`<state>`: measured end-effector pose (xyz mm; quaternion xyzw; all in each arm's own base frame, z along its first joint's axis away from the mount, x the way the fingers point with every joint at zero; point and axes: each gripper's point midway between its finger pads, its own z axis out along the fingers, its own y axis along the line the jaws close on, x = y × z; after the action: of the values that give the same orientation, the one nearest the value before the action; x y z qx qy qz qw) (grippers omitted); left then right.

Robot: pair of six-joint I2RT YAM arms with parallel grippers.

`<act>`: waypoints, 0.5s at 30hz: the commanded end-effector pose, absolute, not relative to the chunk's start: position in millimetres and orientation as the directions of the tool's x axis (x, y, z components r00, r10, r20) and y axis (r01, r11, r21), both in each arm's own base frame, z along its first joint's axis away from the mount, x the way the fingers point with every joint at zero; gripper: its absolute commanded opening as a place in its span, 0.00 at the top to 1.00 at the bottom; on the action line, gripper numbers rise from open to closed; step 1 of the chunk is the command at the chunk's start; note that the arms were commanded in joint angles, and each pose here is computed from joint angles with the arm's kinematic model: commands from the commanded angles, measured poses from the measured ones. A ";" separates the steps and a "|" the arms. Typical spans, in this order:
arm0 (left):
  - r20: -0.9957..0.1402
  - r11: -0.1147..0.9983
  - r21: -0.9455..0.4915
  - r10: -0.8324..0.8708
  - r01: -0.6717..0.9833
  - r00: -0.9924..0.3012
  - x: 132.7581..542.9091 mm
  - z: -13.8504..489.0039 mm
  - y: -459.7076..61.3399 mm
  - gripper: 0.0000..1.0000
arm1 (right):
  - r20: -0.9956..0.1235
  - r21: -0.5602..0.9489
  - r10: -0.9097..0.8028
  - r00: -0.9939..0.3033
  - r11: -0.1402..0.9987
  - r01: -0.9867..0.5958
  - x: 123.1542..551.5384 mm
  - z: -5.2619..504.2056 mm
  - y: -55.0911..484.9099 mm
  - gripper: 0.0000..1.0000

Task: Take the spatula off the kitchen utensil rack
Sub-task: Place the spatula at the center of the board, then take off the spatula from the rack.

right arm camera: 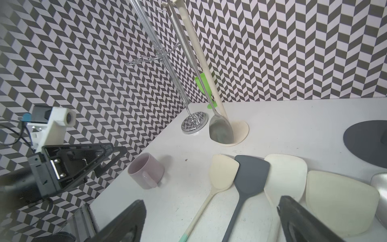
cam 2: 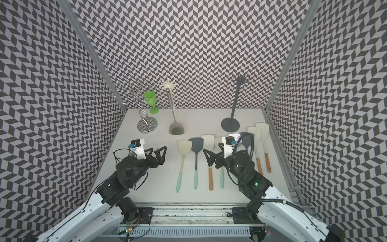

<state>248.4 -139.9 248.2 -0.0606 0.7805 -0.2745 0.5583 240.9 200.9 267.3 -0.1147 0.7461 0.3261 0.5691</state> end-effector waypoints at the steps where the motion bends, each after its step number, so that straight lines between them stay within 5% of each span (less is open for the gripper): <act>1: -0.838 0.824 -0.523 -0.452 0.218 -0.305 255.4 267.8 -137.5 0.00 | -0.935 0.341 0.215 -0.281 0.760 -0.553 248.0 280.9 203.7 0.03; 15: -0.857 0.862 -0.487 -0.441 0.140 -0.265 326.4 277.5 -129.9 0.00 | -0.902 0.397 0.191 -0.387 0.721 -0.569 266.5 255.3 233.9 0.05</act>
<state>307.3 -131.5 237.4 -0.0995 0.7933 -0.2220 0.5580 261.4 226.7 223.4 -0.1295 0.7862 0.3192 0.5130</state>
